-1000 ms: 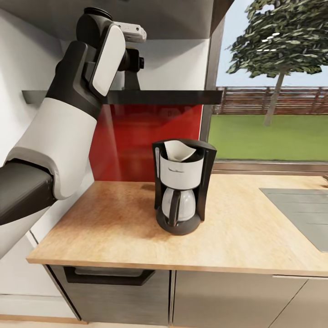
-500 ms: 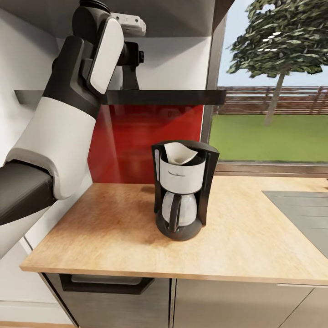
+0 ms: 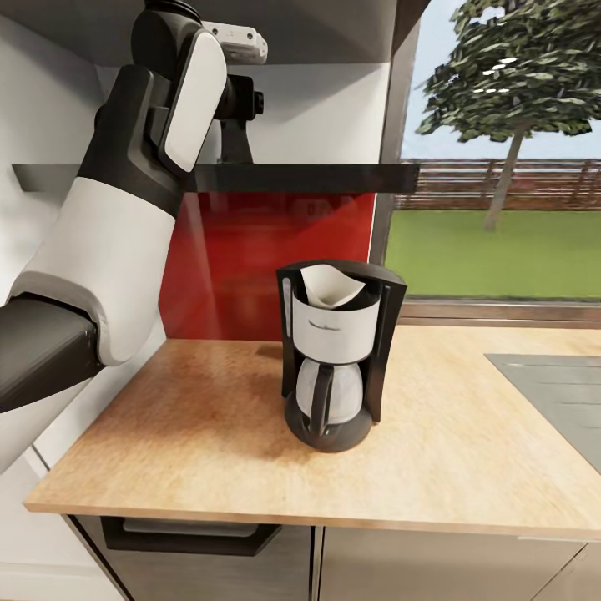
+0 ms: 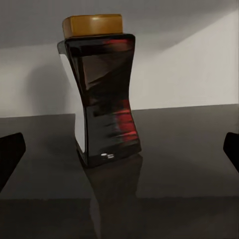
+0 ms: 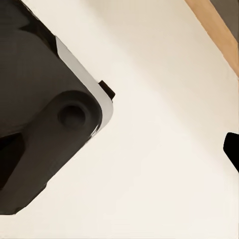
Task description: Set up a coffee station on the kitchen countertop: keep the coffee maker on the countertop, move the bottle of coffee from the kitchen shelf to the counter next to the coffee maker, place a paper coffee filter on top of the coffee maker, put the saucer next to the coffee maker with the coffee cup on the saucer, and place the electric kettle next to the coffee maker.
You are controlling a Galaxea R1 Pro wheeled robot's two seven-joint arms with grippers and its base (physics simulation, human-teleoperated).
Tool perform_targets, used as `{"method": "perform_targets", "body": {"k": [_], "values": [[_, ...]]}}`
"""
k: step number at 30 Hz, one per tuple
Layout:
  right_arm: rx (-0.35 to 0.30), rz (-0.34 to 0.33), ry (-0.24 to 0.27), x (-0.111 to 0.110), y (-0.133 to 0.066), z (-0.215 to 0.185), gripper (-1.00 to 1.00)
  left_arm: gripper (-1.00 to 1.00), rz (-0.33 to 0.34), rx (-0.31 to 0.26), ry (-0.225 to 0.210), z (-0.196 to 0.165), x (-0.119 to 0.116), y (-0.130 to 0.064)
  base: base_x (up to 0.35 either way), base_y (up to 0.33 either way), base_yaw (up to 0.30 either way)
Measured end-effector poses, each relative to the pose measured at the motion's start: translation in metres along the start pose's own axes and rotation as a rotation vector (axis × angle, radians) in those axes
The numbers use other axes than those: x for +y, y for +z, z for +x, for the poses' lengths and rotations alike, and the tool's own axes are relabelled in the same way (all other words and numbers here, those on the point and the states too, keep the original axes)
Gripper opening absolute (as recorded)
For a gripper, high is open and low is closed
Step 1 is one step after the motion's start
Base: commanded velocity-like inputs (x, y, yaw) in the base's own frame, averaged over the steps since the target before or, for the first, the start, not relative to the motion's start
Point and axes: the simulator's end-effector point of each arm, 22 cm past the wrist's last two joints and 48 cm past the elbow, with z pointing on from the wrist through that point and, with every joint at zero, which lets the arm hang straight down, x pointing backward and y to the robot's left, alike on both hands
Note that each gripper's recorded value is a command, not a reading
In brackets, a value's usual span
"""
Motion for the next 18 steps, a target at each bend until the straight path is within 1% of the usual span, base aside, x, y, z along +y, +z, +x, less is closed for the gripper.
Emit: {"method": "perform_targets", "body": {"k": [1, 2, 7, 8, 11, 14, 18], "values": [[0.005, -0.009, -0.018, 0.003, 0.0, 0.002, 1.0, 1.0, 0.0, 0.0, 0.0, 0.0, 0.0, 0.0, 0.01, 0.0, 0.0], [0.017, -0.04, -0.087, 0.013, -0.002, 0.009, 1.0, 1.0, 0.0, 0.0, 0.0, 0.0, 0.0, 0.0, 0.008, 0.0, 0.0], [0.026, -0.088, -0.204, 0.027, -0.003, 0.016, 1.0, 1.0, 0.0, 0.0, 0.0, 0.0, 0.0, 0.0, 0.004, 0.0, 0.0], [0.03, -0.104, -0.235, 0.034, -0.004, 0.019, 1.0, 1.0, 0.0, -0.001, 0.0, 0.0, 0.0, 0.0, 0.002, 0.0, 0.0], [0.037, -0.126, -0.263, 0.045, -0.007, 0.027, 1.0, 1.0, 0.0, -0.001, 0.0, 0.0, 0.0, 0.0, 0.039, 0.0, 0.0], [0.043, -0.142, -0.28, 0.053, -0.009, 0.033, 1.0, 1.0, 0.0, -0.001, 0.0, -0.001, 0.0, -0.001, 0.145, 0.0, 0.0], [0.047, -0.152, -0.289, 0.059, -0.01, 0.038, 1.0, 1.0, 0.0, -0.001, 0.0, 0.0, 0.0, 0.0, 0.081, 0.0, 0.0]]}}
